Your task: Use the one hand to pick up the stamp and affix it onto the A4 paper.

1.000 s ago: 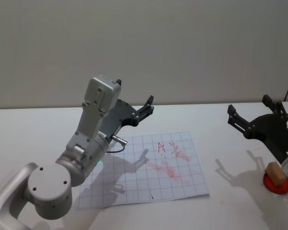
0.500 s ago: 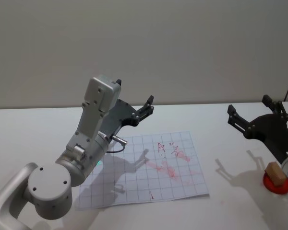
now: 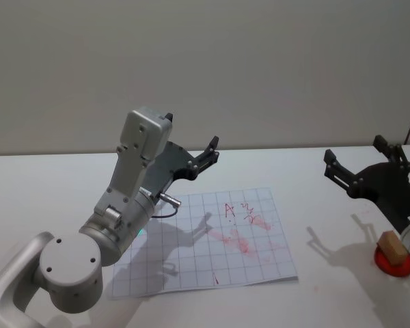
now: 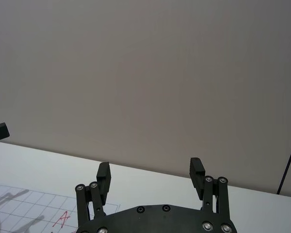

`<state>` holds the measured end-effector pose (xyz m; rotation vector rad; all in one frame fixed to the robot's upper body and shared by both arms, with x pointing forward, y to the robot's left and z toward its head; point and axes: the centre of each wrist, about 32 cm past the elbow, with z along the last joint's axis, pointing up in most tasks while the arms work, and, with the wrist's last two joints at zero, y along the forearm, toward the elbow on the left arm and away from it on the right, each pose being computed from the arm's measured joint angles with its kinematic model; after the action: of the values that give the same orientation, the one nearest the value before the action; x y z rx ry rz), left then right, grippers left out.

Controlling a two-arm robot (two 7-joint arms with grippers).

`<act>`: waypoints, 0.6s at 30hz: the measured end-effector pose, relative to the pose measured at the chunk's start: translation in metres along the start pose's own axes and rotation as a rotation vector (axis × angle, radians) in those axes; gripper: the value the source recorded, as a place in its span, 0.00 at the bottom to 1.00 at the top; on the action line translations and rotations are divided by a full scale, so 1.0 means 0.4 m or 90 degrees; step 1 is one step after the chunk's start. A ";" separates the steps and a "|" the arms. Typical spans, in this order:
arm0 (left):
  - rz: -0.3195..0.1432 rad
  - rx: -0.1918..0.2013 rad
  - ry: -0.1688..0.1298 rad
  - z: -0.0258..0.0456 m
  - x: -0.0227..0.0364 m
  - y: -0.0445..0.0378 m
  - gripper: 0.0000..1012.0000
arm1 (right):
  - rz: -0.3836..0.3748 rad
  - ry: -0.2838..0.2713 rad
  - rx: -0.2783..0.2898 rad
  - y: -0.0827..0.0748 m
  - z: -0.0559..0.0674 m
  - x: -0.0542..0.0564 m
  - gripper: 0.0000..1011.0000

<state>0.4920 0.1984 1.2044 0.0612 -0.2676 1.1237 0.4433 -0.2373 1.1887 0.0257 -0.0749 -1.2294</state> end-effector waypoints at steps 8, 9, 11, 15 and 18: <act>0.000 0.000 0.000 0.000 0.000 0.000 0.99 | 0.000 -0.002 -0.003 -0.014 -0.001 0.011 0.99; 0.000 0.000 0.000 0.000 0.000 0.000 0.99 | 0.000 -0.005 -0.005 -0.021 -0.001 0.015 0.99; 0.000 0.000 0.000 0.000 0.000 0.000 0.99 | -0.001 -0.008 -0.008 -0.032 -0.001 0.020 0.99; 0.000 0.000 0.000 0.000 0.000 0.000 0.99 | -0.004 -0.015 -0.019 -0.058 -0.003 0.032 0.99; 0.000 0.000 0.000 0.000 0.000 0.000 0.99 | -0.010 -0.022 -0.035 -0.085 -0.006 0.043 0.99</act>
<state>0.4920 0.1984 1.2044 0.0612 -0.2676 1.1237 0.4172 -0.2649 1.1851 -0.0436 -0.0712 -1.2469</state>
